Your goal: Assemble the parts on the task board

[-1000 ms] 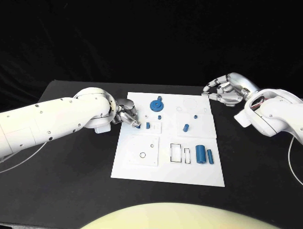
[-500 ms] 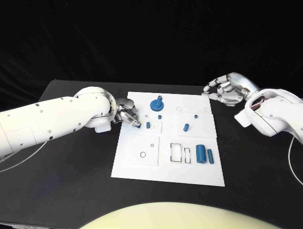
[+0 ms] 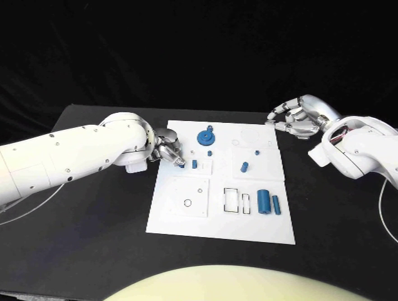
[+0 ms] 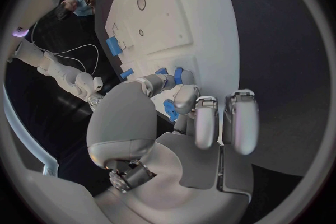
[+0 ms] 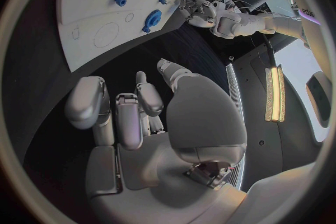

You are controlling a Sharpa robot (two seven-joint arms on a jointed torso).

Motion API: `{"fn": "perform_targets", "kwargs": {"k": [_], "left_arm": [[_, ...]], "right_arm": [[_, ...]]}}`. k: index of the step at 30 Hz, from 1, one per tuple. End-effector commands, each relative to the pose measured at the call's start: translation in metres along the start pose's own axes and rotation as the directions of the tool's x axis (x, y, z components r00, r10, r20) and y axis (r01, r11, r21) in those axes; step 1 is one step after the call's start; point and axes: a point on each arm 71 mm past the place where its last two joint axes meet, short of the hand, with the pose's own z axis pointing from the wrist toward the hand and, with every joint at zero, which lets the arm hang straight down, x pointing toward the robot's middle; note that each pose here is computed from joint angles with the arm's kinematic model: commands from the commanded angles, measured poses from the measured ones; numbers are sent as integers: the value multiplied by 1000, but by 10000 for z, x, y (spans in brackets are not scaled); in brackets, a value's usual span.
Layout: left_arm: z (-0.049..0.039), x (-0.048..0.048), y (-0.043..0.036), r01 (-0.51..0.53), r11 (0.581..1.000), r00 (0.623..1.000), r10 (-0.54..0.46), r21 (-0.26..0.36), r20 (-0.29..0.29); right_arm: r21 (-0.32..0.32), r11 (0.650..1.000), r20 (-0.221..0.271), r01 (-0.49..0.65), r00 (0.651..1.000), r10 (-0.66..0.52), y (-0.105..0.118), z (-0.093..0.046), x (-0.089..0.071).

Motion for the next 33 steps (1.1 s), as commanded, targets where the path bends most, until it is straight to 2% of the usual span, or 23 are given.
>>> {"fn": "perform_targets", "kwargs": {"k": [1, 22, 33], "left_arm": [[26, 81, -16, -3, 1000, 999, 2, -23, -50], [76, 86, -98, -6, 999, 999, 5, -33, -46], [98, 89, -81, -4, 999, 999, 1, -48, -46]], "right_arm": [[-9, 1000, -11, 2, 1000, -2, 7, 0, 12], [-11, 1000, -11, 0, 1000, 0, 11, 5, 16], [-11, 1000, -8, -1, 1000, 1, 8, 0, 11]]}}
